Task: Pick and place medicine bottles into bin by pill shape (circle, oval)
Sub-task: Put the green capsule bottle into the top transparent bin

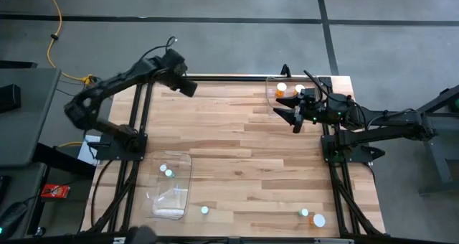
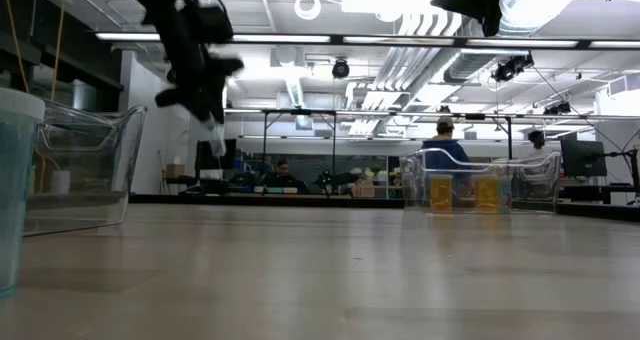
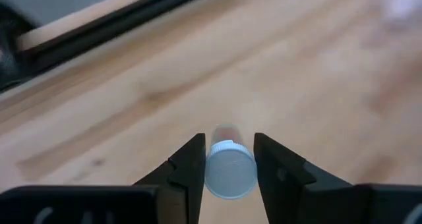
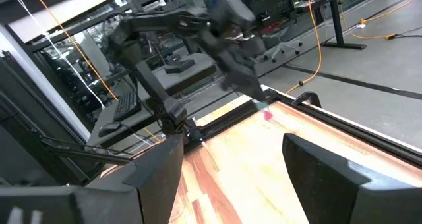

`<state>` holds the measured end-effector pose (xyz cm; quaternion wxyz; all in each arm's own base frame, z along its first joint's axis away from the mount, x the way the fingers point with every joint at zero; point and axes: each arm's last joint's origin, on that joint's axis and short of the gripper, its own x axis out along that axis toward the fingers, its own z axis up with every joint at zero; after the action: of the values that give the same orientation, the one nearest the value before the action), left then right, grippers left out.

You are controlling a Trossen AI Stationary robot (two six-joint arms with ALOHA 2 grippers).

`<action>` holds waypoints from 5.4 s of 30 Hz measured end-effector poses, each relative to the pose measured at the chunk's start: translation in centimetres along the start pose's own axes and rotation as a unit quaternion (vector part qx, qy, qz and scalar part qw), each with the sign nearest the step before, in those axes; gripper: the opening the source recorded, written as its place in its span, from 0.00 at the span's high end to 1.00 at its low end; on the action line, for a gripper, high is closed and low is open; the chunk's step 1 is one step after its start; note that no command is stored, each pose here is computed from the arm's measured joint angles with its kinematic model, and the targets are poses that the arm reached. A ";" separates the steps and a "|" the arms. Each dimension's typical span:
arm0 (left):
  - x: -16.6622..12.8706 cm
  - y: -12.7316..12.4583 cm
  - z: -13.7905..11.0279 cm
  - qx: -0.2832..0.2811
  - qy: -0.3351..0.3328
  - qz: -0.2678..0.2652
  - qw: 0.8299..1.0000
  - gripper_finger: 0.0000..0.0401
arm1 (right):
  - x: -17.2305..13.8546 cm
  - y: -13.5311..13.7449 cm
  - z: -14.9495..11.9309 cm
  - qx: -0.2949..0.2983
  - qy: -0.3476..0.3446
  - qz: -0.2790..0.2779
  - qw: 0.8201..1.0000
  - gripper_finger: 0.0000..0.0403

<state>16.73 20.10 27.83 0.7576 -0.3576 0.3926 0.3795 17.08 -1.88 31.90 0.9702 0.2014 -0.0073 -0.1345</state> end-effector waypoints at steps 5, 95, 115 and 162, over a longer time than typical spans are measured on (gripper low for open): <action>-5.4 -4.0 -3.1 0.079 -0.043 -0.110 0.990 0.74 | 0.0 0.0 0.0 0.000 0.000 0.000 1.000 0.37; -1.5 -17.6 -28.4 0.462 0.151 -0.079 0.870 0.57 | 2.1 0.0 -1.4 0.011 0.044 0.014 0.999 0.37; -16.2 -13.2 -13.1 0.233 -0.377 -0.215 0.870 0.57 | 2.2 0.4 -0.8 -0.028 0.016 0.043 0.999 0.37; -8.7 -11.5 -13.5 0.184 -0.427 -0.314 0.828 0.57 | -3.0 14.9 -12.8 0.126 0.646 -0.219 0.720 0.37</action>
<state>18.72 0.99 32.28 0.9798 -0.1180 -0.0409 0.1564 18.91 17.05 26.17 0.6487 0.3554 0.6488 -0.1786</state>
